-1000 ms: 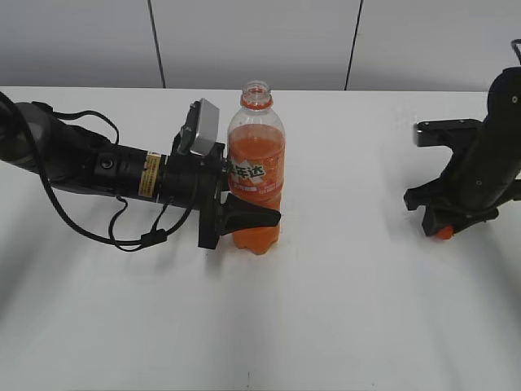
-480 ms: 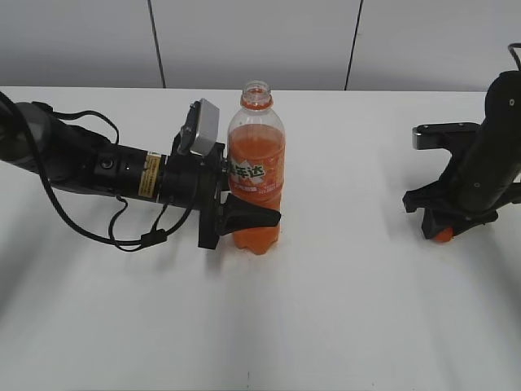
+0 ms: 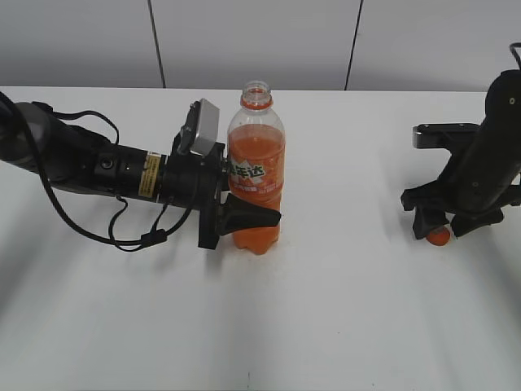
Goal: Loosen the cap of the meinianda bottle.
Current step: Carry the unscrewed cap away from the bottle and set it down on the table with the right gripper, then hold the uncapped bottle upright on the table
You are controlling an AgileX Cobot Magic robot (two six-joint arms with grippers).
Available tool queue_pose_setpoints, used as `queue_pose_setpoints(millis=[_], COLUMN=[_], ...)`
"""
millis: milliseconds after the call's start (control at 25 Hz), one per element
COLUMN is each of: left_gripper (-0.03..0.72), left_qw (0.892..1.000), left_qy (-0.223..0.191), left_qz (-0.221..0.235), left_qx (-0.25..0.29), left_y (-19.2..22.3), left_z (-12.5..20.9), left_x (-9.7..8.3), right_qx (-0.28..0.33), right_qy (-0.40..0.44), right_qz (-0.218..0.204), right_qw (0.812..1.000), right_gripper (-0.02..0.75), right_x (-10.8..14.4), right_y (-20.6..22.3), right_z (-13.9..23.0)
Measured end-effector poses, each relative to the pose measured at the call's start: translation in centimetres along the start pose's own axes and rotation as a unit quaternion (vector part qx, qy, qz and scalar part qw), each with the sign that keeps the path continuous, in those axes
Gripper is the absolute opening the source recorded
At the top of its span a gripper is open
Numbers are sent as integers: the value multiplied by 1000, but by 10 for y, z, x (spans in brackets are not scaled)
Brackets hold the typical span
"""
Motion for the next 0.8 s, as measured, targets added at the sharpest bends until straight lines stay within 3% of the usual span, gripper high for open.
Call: queue_pose_setpoints(millis=[200, 600, 800], left_gripper=[398, 398, 496], left_qw=[1000, 1000, 1000], left_qy=[0, 0, -1], left_qz=[0, 0, 3], left_qx=[0, 0, -5], left_y=[0, 0, 0], left_z=[0, 0, -2], left_x=[0, 0, -1], right_qx=[-23, -100, -120], right_qy=[25, 22, 21], right_qz=[-16, -9, -6], right_qw=[999, 995, 993], right_gripper=[463, 461, 461], right_x=[6, 9, 9], right_y=[-18, -90, -106], right_z=[-6, -18, -19])
Point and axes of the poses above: a point on each arm's last joint axis where the gripper is mounted, y pointing out along that axis toward the gripper, x along the wrist's bending axis when the last joint is at zero, z = x × y, the point moved 8 cm from there along y, pointing out along that axis toward the gripper, and after that the axes turned 12 degrees about -y, right-handed, at the moved point
